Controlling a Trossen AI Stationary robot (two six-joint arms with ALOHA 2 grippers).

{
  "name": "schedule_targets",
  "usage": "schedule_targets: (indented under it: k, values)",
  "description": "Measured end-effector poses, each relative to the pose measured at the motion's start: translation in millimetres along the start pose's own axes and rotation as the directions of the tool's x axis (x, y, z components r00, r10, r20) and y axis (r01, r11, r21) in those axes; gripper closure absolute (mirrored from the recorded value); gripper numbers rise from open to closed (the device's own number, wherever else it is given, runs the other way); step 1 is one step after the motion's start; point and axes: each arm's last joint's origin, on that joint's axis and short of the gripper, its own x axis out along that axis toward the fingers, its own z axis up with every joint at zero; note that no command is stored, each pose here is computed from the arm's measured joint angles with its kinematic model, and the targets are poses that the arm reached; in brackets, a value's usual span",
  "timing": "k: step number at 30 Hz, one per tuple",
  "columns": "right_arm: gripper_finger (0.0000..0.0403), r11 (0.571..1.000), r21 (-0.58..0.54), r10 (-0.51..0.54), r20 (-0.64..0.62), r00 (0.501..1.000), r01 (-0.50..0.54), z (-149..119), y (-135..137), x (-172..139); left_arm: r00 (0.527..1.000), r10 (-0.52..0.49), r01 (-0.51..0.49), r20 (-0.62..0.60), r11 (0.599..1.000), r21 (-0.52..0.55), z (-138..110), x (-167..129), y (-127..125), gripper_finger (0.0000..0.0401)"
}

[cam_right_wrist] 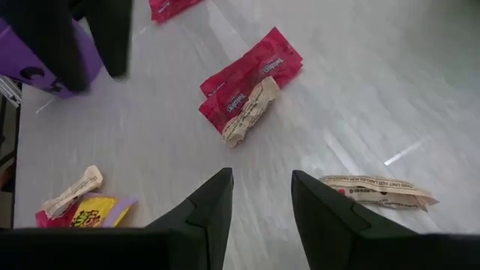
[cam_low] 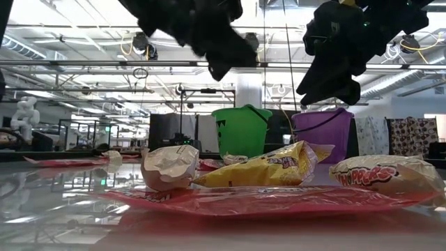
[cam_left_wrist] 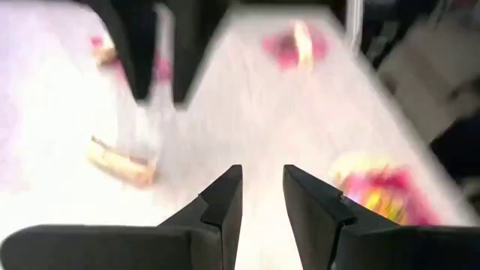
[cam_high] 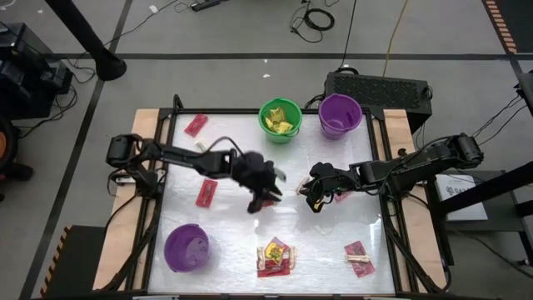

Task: Sort candy by brand, put in halloween buckets
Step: Put the yellow candy into the green bucket

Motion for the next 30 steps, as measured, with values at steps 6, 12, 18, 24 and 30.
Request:
schedule_targets:
  k: [6, 12, 18, 24, 30]
  values:
    - [0.0273, 1.000, -0.024, -0.002, -0.002, 1.000, 0.002, -0.2, -0.2, 0.0, 0.991, -0.114, 0.123, -0.071, 0.983, 0.136, -15.7, 27.9, -26.7, 0.0296]
    - [0.0273, 0.999, -0.048, -0.010, -0.016, 1.000, 0.009, -1.4, -1.1, 0.0, 0.968, -0.213, 0.233, -0.135, 0.959, 0.158, -41.9, 65.9, -50.5, 0.0296]
    - [0.0273, 0.997, -0.078, -0.028, -0.037, 0.999, 0.025, -3.4, -2.9, -0.1, 0.981, -0.140, 0.168, -0.131, 0.958, 0.233, -58.8, 91.0, -67.4, 0.0296]
    - [0.0273, 0.996, -0.082, -0.041, -0.050, 0.998, 0.036, -4.7, -4.2, -0.2, 0.983, -0.093, 0.132, -0.160, 0.959, 0.252, -68.8, 99.1, -76.5, 0.0296]
    - [0.0273, 0.997, -0.063, -0.040, -0.051, 0.998, 0.037, -4.7, -4.2, -0.2, 0.979, -0.103, 0.152, -0.175, 0.943, 0.295, -74.4, 103.4, -83.5, 0.0296]
